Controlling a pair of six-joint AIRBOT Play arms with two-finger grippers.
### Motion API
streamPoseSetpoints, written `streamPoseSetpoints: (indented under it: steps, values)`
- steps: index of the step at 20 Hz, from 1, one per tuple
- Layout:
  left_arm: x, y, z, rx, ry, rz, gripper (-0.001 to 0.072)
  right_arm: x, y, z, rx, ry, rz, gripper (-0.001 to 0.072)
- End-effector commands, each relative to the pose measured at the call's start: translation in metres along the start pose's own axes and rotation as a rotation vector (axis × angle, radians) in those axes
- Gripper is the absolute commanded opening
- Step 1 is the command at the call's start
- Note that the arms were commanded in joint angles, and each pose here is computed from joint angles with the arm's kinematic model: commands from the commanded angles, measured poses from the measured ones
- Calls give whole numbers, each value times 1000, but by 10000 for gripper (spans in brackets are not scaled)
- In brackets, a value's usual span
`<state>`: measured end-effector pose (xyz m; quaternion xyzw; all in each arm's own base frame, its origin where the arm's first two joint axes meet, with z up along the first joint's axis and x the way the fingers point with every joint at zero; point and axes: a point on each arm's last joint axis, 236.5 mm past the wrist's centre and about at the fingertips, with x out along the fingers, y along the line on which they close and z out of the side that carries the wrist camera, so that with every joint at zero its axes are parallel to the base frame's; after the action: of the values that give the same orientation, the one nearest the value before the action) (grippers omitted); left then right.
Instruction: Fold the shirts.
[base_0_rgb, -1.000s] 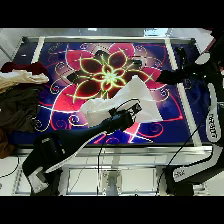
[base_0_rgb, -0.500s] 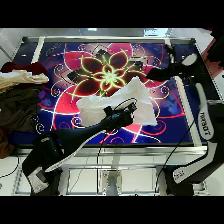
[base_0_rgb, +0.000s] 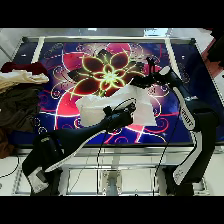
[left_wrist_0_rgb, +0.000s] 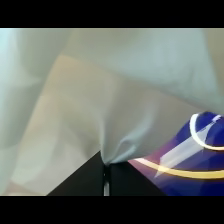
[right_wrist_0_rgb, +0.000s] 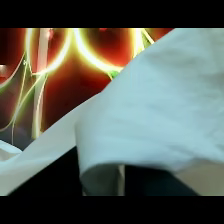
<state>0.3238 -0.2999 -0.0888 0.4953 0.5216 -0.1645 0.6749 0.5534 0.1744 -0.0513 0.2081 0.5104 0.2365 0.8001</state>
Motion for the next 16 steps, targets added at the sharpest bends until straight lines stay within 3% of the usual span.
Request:
streamPoseSetpoints:
  steps: [1,3,5,11,16]
  values:
    - [-10,38,3,23,-22,140,18,4,8,10,33,-45,47,26]
    - [-46,101,6,8,-76,352,18,-22,13,23,-19,-79,50,25]
    - [-93,156,-3,-91,-138,459,18,-71,19,39,-70,-123,22,25]
    - [-250,262,-93,-533,-396,447,18,-260,104,10,-402,-166,-107,24]
    - [-352,278,-183,-751,-638,326,17,-432,217,-31,-653,-562,-211,22]
